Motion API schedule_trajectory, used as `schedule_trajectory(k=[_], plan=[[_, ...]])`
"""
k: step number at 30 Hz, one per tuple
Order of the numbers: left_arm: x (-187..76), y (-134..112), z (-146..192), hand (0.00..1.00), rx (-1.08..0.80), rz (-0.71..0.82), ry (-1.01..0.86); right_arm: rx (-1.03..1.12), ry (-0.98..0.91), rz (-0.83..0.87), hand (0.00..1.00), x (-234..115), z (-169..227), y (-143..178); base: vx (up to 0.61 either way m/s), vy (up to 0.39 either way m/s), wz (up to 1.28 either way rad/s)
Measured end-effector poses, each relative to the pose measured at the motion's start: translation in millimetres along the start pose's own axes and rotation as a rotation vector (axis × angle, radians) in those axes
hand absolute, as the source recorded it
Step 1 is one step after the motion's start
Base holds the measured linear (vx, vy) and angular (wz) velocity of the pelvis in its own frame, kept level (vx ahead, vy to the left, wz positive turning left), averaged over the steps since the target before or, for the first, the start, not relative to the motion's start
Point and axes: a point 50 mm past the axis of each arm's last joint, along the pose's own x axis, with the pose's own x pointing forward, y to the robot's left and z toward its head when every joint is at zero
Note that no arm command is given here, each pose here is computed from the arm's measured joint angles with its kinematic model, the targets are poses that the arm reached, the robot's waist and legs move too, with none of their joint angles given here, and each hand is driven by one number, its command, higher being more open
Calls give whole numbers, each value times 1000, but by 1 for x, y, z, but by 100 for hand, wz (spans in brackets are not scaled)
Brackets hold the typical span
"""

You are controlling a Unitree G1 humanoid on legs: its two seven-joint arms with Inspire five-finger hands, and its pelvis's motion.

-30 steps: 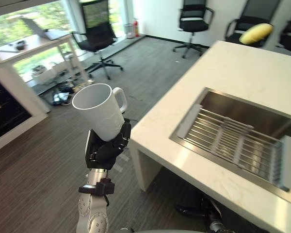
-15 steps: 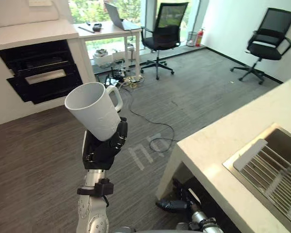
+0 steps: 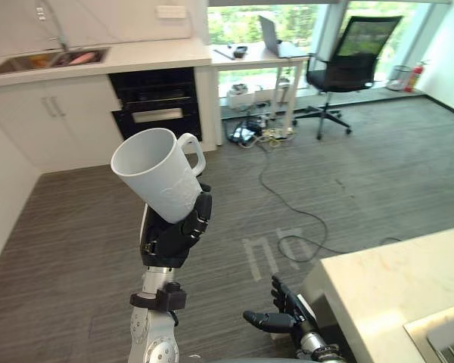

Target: Walk over to the sink, pick up the cup, carry it to the dishwasher, place the cup inside the dishwasher, then close the dishwasher door

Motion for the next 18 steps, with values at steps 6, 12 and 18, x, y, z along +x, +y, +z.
schedule_trajectory(k=[6,12,18], plan=[[-5,4,-14,0,2,-18,100,-27,-1,21,100,17,8,3,1,103,53],[-2,0,-29,0,-21,-26,189,-48,64,2,100,17,-1,-2,-79,44,0],[8,-3,-31,0,16,-66,213,-42,146,1,100,3,-20,-5,-74,35,22]])
